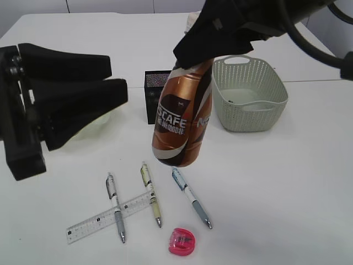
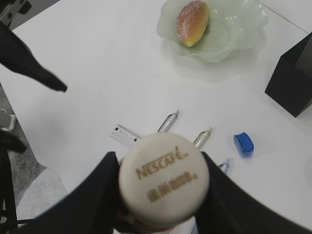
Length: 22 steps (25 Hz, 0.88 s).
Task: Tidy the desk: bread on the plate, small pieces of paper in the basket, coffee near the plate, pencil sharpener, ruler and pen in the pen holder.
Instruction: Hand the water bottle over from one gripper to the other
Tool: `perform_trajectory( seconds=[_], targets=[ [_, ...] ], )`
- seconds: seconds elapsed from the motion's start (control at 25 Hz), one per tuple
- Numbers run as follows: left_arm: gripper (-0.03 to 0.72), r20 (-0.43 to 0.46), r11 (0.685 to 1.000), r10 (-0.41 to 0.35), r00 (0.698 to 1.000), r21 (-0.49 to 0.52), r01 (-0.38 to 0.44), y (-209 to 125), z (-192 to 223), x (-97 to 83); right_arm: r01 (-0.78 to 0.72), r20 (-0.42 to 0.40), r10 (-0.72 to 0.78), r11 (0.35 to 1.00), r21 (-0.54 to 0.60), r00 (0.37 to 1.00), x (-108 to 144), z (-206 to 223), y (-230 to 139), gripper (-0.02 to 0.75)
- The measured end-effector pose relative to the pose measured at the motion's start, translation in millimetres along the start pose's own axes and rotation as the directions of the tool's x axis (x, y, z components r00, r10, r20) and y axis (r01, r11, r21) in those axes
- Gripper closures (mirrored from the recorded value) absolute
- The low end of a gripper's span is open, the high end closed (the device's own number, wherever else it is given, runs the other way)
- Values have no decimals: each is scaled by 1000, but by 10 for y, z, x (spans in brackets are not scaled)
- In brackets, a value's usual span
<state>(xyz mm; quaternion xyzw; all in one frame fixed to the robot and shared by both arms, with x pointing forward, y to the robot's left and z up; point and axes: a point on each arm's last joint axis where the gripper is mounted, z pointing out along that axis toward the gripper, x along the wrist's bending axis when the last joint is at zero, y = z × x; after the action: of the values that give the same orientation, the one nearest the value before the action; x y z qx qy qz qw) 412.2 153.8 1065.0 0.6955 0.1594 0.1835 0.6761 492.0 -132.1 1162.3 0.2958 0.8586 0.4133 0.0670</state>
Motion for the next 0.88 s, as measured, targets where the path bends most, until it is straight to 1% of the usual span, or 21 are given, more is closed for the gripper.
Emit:
perform_trajectory(
  seconds=[0.08, 0.16, 0.24, 0.32, 0.44, 0.6, 0.76, 0.88],
  targets=[
    [325, 28, 1000, 18, 999, 13, -18, -12, 0, -26, 8, 0, -8, 1000, 0, 1000, 0, 0, 0, 427],
    [319, 37, 1000, 23, 999, 19, -24, -17, 0, -34, 10, 0, -10, 1000, 0, 1000, 0, 0, 0, 427],
    [295, 46, 999, 26, 999, 27, -27, -26, -1, -42, 19, 0, -19, 1000, 0, 1000, 0, 0, 0, 427],
    [260, 57, 999, 8, 998, 35, -10, -31, -1, -52, 38, 0, -38, 999, 2, 999, -3, 6, -1, 427],
    [188, 60, 998, -36, 998, 47, 33, -48, 6, -53, 52, -2, -52, 999, 3, 999, -2, 6, -2, 427],
    [117, 56, 989, -123, 991, 87, 118, -137, 67, -15, 74, -25, -75, 997, -6, 997, 20, 6, 4, 427],
    [90, 63, 986, -136, 989, 104, 129, -135, 108, 7, 97, -80, -100, 994, -46, 992, 72, 1, 35, 427],
    [89, 63, 986, -145, 987, 95, 139, -92, 123, 17, 115, -95, -119, 992, -49, 988, 87, 0, 35, 427]
  ],
)
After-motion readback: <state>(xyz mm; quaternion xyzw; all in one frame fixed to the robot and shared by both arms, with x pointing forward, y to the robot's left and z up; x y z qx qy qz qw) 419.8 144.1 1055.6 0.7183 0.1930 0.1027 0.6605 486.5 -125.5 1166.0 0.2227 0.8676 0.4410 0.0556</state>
